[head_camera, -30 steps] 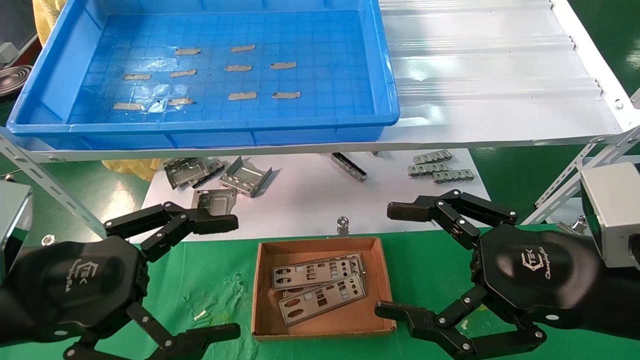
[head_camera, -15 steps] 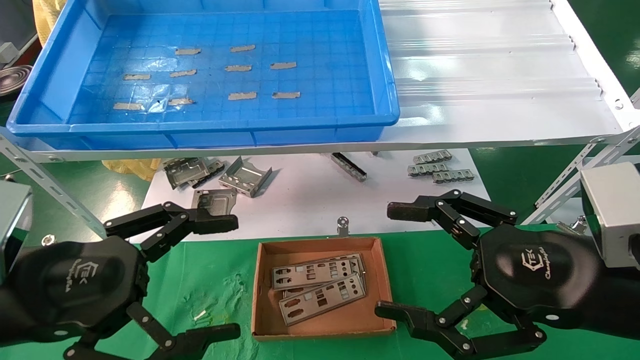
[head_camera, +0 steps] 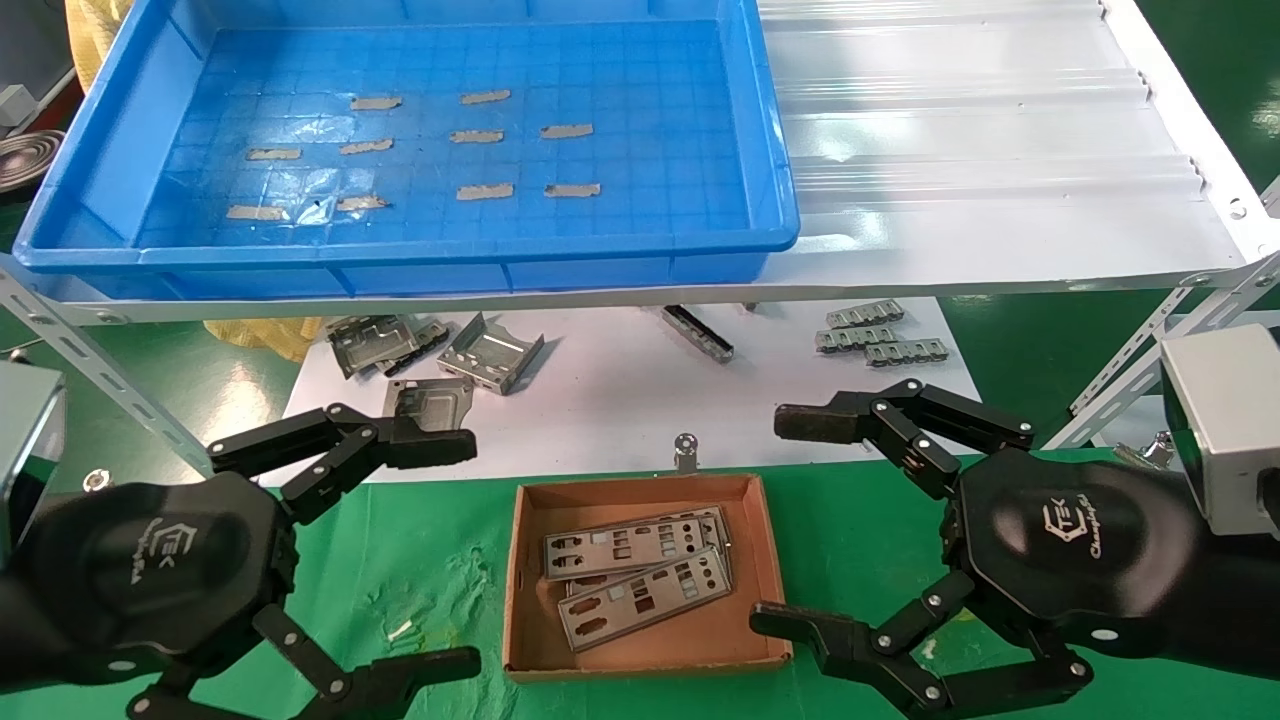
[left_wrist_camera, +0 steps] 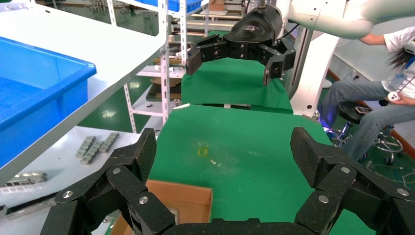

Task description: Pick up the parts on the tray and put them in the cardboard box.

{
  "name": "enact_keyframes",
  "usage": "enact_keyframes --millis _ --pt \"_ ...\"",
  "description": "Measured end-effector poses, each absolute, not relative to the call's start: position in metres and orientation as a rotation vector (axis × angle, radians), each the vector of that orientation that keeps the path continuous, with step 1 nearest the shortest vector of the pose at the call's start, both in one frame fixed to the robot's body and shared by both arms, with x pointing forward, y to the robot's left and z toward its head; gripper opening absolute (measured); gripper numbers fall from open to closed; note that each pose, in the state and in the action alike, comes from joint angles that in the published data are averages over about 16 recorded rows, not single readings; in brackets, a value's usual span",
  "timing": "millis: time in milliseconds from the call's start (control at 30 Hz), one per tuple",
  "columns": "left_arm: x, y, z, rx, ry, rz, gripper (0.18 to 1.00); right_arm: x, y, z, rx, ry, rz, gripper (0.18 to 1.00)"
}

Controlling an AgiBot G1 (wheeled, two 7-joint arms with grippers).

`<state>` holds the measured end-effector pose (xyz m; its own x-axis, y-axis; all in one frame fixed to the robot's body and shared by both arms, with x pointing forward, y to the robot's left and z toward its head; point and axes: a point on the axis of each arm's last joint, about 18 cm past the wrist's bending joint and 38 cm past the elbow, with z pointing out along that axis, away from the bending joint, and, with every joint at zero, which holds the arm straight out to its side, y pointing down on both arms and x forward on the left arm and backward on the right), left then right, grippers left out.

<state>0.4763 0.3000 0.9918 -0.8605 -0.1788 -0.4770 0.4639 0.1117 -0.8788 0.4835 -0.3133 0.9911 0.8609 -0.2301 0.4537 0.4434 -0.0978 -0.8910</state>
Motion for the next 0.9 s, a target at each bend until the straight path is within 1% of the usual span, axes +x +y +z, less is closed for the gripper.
enact_keyframes --millis 900 --pt "0.4763 0.3000 0.9918 0.276 1.924 -1.799 1.001 0.4835 -0.3133 0.9911 -1.572 -0.173 -0.569 1.001"
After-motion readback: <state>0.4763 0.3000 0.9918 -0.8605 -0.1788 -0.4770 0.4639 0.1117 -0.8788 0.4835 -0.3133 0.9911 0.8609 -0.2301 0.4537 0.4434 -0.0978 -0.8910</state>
